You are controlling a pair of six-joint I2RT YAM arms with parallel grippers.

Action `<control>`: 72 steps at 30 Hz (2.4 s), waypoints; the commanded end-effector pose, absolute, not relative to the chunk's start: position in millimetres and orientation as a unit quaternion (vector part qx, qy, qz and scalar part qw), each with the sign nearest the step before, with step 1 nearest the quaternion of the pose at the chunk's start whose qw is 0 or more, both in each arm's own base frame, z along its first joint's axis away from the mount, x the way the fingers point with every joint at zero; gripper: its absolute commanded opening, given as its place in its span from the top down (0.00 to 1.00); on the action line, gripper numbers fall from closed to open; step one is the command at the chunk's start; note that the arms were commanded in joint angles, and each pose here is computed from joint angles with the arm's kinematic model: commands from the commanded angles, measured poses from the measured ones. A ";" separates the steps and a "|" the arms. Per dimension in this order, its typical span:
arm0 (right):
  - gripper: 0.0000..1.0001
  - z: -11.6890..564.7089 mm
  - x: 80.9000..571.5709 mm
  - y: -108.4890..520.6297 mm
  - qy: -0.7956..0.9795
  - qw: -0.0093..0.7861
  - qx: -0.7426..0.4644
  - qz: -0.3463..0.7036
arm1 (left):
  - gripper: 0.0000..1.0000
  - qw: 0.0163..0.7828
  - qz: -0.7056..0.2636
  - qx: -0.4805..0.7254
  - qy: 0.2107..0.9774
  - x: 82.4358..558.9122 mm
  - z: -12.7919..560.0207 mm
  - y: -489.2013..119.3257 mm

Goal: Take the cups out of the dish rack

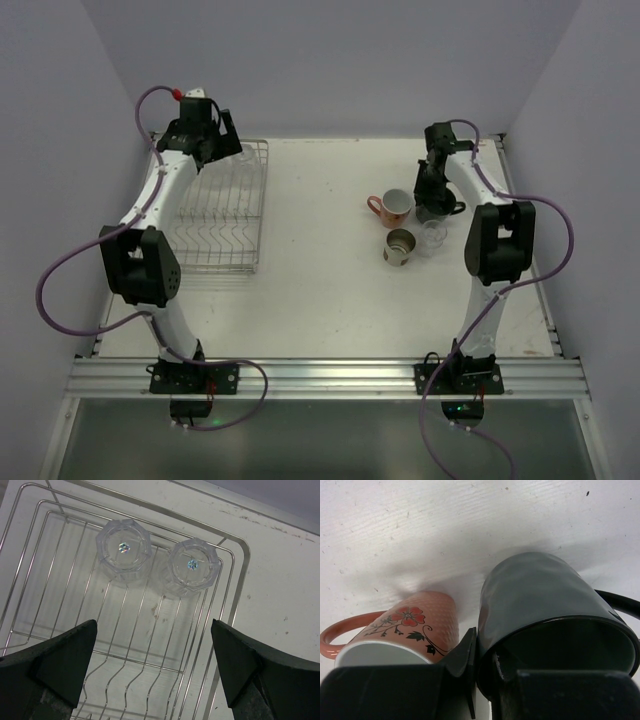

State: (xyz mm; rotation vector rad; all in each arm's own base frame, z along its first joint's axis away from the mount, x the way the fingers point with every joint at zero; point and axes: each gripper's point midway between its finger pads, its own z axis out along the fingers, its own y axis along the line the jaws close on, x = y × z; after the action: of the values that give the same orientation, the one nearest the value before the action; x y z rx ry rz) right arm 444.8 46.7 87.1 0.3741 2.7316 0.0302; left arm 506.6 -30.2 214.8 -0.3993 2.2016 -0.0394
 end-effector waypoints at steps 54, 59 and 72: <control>0.52 188.1 422.2 57.1 0.945 0.299 0.136 0.005 | 0.00 0.464 -0.029 -0.155 0.872 490.8 245.8 -22.5; 0.48 202.4 396.5 73.1 0.940 0.313 0.128 0.037 | 0.00 0.474 -0.051 -0.149 0.866 479.1 255.7 -29.0; 0.37 218.3 365.2 107.6 0.926 0.346 0.082 0.129 | 0.00 0.487 -0.040 -0.139 0.861 468.9 264.0 -23.9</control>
State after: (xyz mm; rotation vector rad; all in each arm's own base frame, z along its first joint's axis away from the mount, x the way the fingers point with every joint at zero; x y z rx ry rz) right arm 358.0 92.0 194.5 0.2616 2.5018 0.2184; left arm 464.5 -32.4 247.8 -0.3599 2.1512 -0.1309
